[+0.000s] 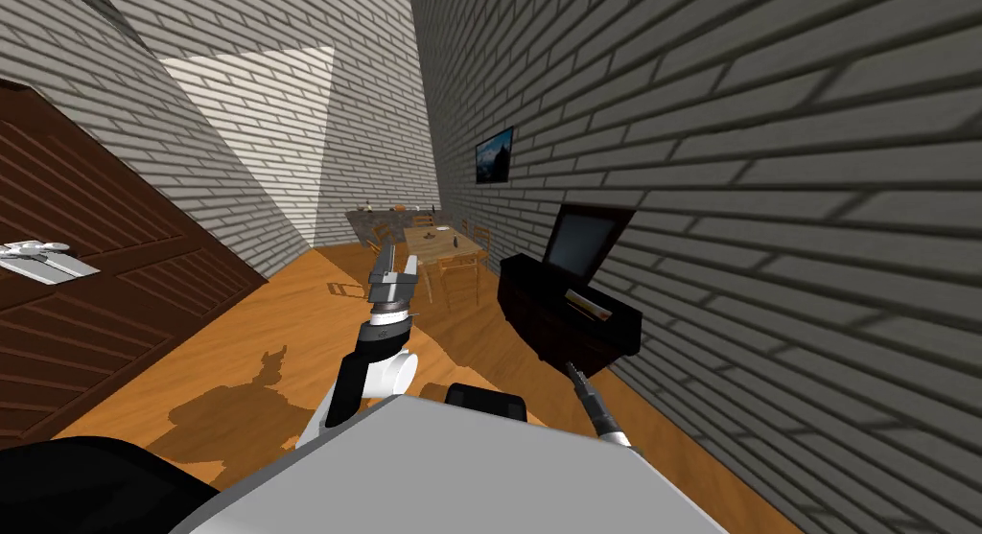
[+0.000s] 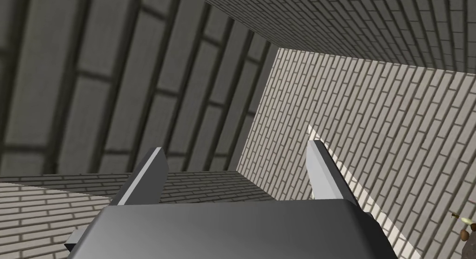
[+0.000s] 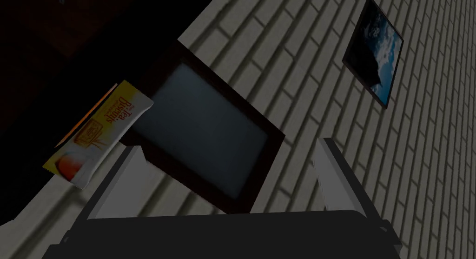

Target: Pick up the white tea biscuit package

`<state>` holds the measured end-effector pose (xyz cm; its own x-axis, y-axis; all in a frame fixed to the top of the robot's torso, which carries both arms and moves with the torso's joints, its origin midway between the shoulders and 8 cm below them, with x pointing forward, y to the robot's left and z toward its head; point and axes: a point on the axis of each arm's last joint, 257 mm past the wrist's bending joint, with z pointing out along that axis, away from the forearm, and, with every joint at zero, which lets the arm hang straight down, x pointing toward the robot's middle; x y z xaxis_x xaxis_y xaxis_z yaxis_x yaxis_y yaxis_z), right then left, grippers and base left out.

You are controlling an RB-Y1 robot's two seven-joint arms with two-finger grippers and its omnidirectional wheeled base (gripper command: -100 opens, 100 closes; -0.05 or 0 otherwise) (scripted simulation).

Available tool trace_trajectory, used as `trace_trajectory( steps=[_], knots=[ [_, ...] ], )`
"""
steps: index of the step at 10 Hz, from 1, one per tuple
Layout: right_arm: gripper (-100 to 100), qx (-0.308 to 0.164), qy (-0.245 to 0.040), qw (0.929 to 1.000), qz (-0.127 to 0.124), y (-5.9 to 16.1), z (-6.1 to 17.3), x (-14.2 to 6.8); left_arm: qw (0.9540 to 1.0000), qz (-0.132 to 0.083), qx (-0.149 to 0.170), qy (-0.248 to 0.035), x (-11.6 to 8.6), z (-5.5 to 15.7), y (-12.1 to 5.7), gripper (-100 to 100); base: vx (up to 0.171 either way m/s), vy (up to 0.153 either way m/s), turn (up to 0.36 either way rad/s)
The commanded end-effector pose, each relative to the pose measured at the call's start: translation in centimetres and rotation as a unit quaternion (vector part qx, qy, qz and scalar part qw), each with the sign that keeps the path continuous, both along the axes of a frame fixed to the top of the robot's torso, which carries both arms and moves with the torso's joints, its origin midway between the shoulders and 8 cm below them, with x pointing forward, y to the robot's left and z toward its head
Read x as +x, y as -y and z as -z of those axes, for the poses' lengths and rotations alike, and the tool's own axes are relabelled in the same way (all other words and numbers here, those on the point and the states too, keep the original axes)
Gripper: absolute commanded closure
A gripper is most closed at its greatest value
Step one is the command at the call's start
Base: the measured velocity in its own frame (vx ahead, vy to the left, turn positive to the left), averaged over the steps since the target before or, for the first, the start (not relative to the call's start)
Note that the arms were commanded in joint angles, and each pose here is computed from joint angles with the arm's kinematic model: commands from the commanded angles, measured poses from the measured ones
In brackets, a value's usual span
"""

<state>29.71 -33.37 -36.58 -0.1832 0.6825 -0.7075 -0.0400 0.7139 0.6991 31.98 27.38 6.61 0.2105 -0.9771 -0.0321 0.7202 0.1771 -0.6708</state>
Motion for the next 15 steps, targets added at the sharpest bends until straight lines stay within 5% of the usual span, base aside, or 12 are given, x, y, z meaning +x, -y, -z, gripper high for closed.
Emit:
trace_trajectory(
  steps=[1, 6, 8, 10, 12, 13, 14, 15],
  knots=[
    [-100, -0.028, -0.032, 0.9991, -0.010, 0.8, 2.3, -1.9, 1.0000, 0.000, 0.000, 0.000, 0.0, 0.0, 0.0, 0, -0.003, 0.074, 0.302],
    [-100, -0.057, -0.087, 0.9945, -0.009, 2.9, 6.2, -5.2, 1.0000, 0.000, 0.000, 0.000, 0.0, 0.0, 0.0, 0, 0.008, 0.040, 0.141],
    [-100, -0.105, -0.145, 0.9834, -0.027, 5.3, 9.5, -9.5, 1.0000, 0.000, 0.000, 0.000, 0.0, 0.0, 0.0, 0, 0.039, 0.050, 0.393],
    [-100, -0.112, -0.164, 0.9800, -0.021, 6.4, 10.5, -10.7, 1.0000, 0.000, 0.000, 0.000, 0.0, 0.0, 0.0, 0, 0.042, 0.037, 0.098],
    [-100, -0.139, -0.202, 0.9690, -0.028, 8.4, 12.2, -13.8, 1.0000, 0.000, 0.000, 0.000, 0.0, 0.0, 0.0, 0, 0.044, 0.036, 0.251],
    [-100, -0.167, -0.239, 0.9558, -0.034, 10.7, 13.5, -16.9, 1.0000, 0.000, 0.000, 0.000, 0.0, 0.0, 0.0, 0, 0.073, 0.040, 0.299],
    [-100, -0.167, -0.240, 0.9557, -0.034, 10.7, 13.5, -17.0, 1.0000, 0.000, 0.000, 0.000, 0.0, 0.0, 0.0, 0, 0.064, 0.023, 0.158],
    [-100, -0.194, -0.276, 0.9405, -0.041, 13.0, 14.4, -20.1, 1.0000, 0.000, 0.000, 0.000, 0.0, 0.0, 0.0, 0, 0.086, 0.018, 0.340]
  ],
)
